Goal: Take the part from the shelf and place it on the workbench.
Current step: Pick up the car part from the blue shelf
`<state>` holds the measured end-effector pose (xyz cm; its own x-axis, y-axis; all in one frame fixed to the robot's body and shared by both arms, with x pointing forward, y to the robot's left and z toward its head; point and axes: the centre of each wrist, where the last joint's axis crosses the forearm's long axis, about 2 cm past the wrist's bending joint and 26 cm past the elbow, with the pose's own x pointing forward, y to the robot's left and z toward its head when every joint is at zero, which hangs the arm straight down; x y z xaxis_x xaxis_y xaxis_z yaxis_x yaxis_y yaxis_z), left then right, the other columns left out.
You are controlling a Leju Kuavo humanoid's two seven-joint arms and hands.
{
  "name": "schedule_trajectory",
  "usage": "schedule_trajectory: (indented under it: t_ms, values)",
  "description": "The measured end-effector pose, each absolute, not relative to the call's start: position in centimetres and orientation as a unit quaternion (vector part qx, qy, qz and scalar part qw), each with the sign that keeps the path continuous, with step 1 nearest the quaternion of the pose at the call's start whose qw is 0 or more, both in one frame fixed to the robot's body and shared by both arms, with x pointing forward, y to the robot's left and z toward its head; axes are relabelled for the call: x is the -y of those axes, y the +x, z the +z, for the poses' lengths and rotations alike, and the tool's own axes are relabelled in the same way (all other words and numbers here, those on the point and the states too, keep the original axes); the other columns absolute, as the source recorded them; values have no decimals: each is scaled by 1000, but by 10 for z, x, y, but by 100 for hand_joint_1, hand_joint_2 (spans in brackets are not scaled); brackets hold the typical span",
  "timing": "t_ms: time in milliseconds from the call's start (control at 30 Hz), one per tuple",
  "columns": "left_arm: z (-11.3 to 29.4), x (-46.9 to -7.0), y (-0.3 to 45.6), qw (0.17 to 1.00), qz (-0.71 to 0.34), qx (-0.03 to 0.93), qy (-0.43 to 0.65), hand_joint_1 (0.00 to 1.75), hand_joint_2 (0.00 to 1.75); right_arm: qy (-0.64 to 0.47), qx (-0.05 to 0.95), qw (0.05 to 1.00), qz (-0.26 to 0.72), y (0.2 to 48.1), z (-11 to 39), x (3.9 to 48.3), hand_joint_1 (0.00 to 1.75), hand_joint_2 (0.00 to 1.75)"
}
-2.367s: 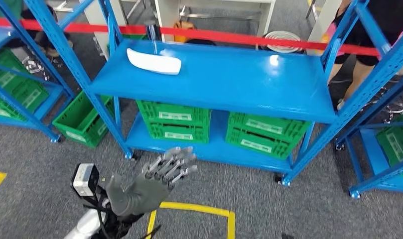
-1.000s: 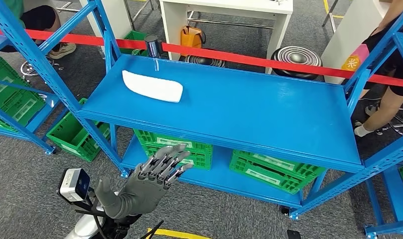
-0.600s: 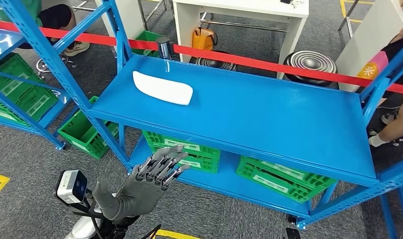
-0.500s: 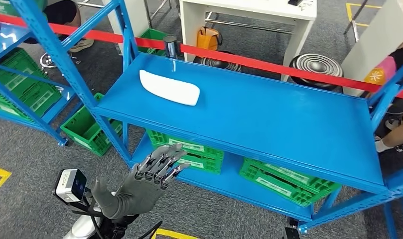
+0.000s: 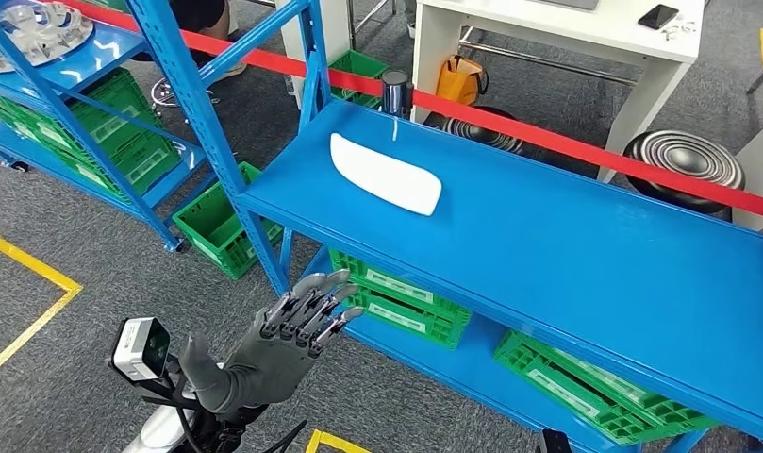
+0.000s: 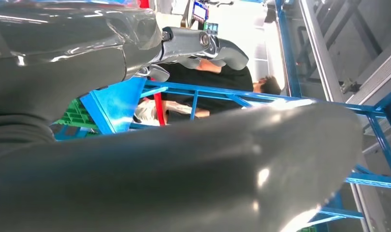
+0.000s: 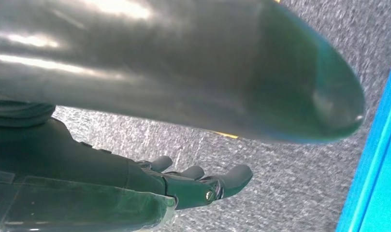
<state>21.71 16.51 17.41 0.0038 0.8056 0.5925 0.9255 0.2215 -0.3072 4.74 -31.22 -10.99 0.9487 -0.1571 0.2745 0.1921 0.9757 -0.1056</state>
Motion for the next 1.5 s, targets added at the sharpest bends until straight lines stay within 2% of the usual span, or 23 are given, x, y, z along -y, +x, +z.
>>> schedule_trajectory:
  t_ms: [1167,1500]
  values:
    - [175,-163,221,340,-82,701,-622,0,0,-72,130,983,-104,38,-111,311,0,0]
    - [179,-161,224,328,-82,698,-631,0,0,-21,50,995,-85,28,-113,305,0,0]
